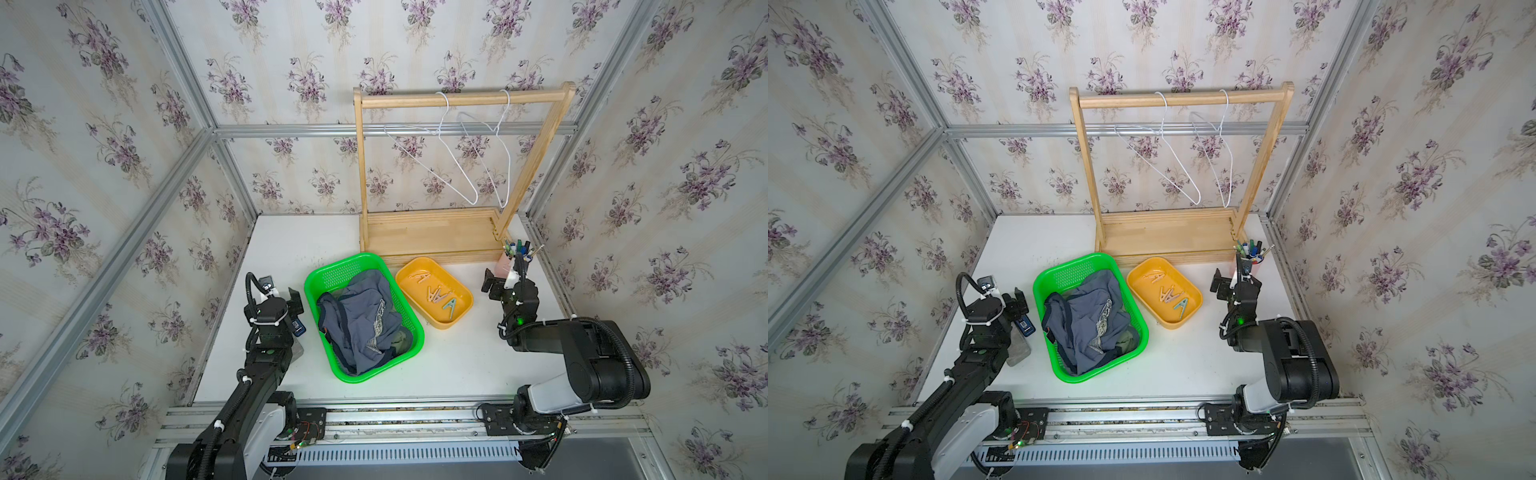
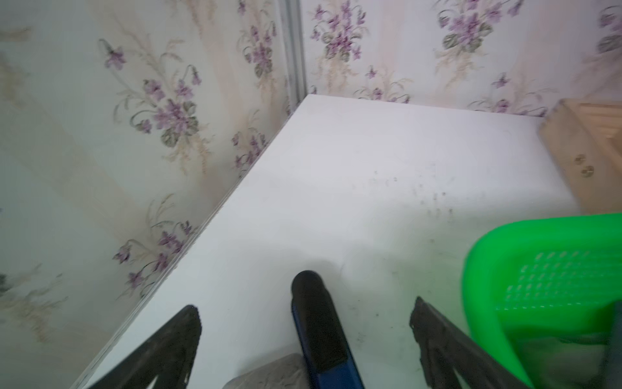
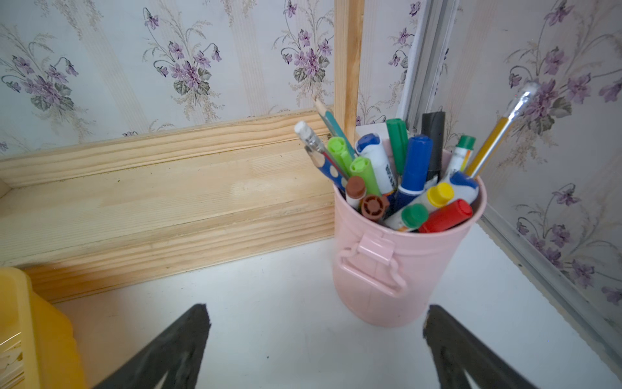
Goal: Remove the clothespins securing tank tops to the hanger
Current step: Reset both arms
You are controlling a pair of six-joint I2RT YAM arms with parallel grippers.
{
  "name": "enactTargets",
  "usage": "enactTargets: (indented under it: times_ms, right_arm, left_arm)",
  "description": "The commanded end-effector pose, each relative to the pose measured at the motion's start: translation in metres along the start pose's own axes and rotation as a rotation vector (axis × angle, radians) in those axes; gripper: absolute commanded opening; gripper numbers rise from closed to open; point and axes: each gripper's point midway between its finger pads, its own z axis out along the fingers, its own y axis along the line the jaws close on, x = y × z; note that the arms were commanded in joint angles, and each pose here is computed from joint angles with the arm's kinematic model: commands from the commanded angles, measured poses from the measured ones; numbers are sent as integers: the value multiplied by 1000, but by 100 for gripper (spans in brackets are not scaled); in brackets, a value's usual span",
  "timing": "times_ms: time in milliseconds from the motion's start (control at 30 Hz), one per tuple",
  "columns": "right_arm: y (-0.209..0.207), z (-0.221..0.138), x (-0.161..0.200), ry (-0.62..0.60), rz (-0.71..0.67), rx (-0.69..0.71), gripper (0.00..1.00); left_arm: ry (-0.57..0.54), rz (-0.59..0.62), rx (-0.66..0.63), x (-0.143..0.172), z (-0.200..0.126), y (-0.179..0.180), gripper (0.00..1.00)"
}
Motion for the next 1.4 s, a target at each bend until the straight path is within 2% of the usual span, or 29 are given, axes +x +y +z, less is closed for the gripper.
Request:
enactTargets:
  times_ms: [0,67,167,233,333,467,600,700,767,867,967,1067,1100,1167,1267,1367]
  right_arm:
    - [7,1,-9,-31,-6,-36,100]
    - [7,2,-9,-28,-8,-42,100]
    - [7,2,-9,-28,-8,-42,100]
    - [7,2,-9,-26,-8,-42,100]
    - [7,2,-9,-27,-8,-43,100]
    - [7,1,-9,-29,-7,-43,100]
    - [7,1,-9,-28,-8,-44,100]
    - [7,2,-9,-30,-9,-44,100]
    - [7,1,-9,-29,-9,-44,100]
    - [7,2,-9,-30,-7,-45,100]
    - [7,2,-9,-29,-9,-44,99]
    - [6,0,-10,-36,-7,-39,100]
    - [6,-1,-10,-42,-5,-37,100]
    - [2,-7,-9,-63,4,-21,100]
    - [1,-17,-8,-121,6,-30,100]
    - [0,-17,-7,-115,10,-26,100]
  left_arm:
    - [86,-4,-184,18,-3,31,99]
    - [114,15,-172,19,4,26,99]
    - [186,60,-39,19,25,-9,99]
    - [165,37,67,13,36,-34,99]
    - [88,-6,117,0,46,-49,99]
    - [67,32,215,-7,58,-74,99]
    - [129,91,287,-3,66,-92,99]
    - [131,84,341,-3,64,-102,99]
    - [33,11,419,-14,58,-114,99]
    - [52,36,411,-1,61,-118,99]
    - [38,73,507,4,56,-134,99]
    - [-14,102,515,12,55,-142,99]
    - [20,111,516,14,54,-142,99]
    - [-5,106,517,12,55,-143,99]
    - [13,129,514,13,53,-145,99]
    - [15,135,514,13,53,-146,99]
